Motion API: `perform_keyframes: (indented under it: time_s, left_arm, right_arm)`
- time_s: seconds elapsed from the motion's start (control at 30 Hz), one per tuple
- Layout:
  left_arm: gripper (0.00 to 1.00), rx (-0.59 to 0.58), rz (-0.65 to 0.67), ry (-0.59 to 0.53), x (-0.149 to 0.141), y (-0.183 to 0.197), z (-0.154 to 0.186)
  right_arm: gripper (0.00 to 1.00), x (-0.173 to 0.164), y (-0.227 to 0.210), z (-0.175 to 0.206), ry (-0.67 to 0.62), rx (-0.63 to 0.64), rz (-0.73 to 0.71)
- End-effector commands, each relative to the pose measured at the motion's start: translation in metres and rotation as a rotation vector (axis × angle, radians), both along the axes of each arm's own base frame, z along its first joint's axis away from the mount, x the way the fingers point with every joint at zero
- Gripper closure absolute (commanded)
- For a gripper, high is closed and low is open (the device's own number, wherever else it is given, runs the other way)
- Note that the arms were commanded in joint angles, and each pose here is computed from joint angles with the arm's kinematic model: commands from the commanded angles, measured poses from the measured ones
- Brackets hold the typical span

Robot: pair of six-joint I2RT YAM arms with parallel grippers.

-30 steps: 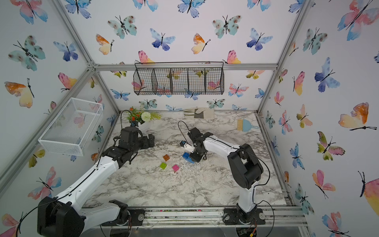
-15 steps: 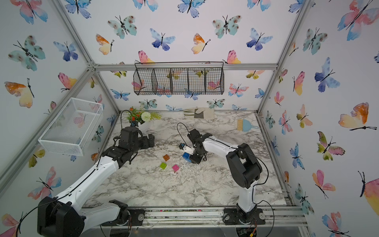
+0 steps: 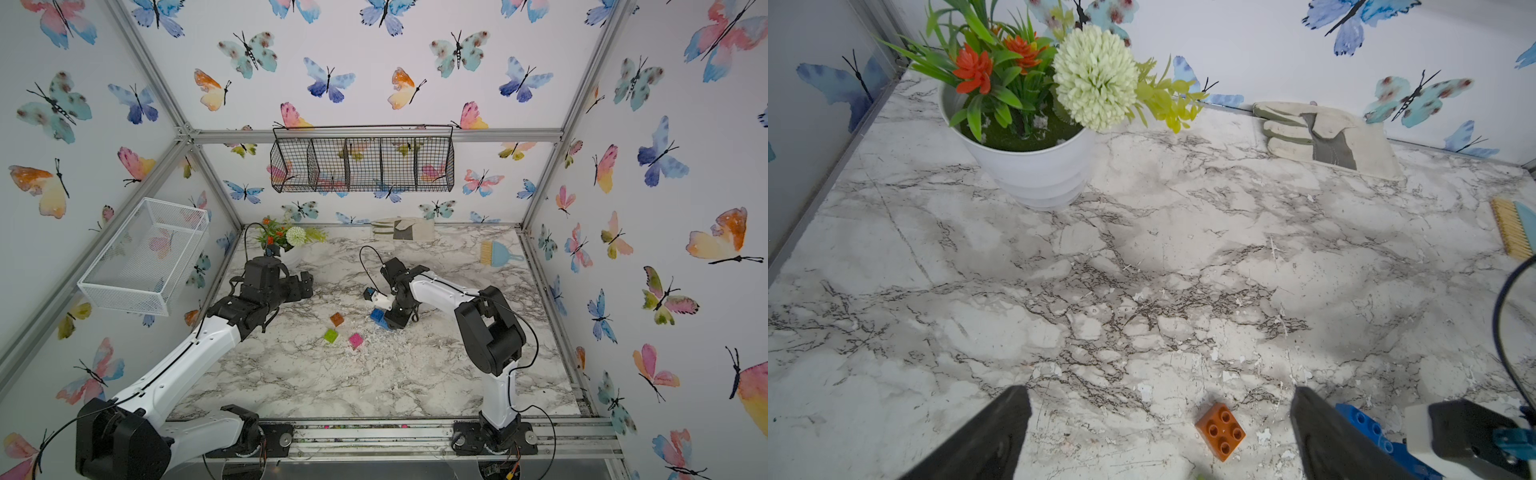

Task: Assemble the letter y with lego
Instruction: Assemble the lego brick with the lego brick.

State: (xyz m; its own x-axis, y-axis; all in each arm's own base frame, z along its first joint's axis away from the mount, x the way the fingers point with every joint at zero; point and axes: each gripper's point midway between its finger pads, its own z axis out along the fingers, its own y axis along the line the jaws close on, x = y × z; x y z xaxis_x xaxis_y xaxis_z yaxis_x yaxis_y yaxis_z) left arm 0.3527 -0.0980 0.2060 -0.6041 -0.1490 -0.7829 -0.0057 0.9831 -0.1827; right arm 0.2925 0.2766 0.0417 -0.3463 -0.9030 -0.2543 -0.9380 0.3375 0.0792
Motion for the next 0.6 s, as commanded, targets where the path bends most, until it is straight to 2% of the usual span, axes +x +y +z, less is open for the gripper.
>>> perform_keyframes:
  time_s: [0.0,0.17,0.43,0.57]
  left_arm:
    - [0.02,0.014,0.015,0.0,0.001,0.004,0.004]
    - [0.02,0.014,0.016,-0.001,0.002,0.004,0.004]
    - [0.02,0.012,0.015,0.004,0.003,0.003,0.003]
    - [0.02,0.011,0.014,0.006,0.003,0.003,0.002]
  right_arm:
    - [0.96,-0.021,-0.006,-0.023,0.122,-0.045,0.009]
    - [0.96,-0.022,-0.008,-0.019,0.117,-0.04,-0.014]
    - [0.96,-0.015,0.003,0.016,0.041,0.034,-0.026]
    - [0.96,-0.015,0.001,0.02,0.031,0.019,-0.029]
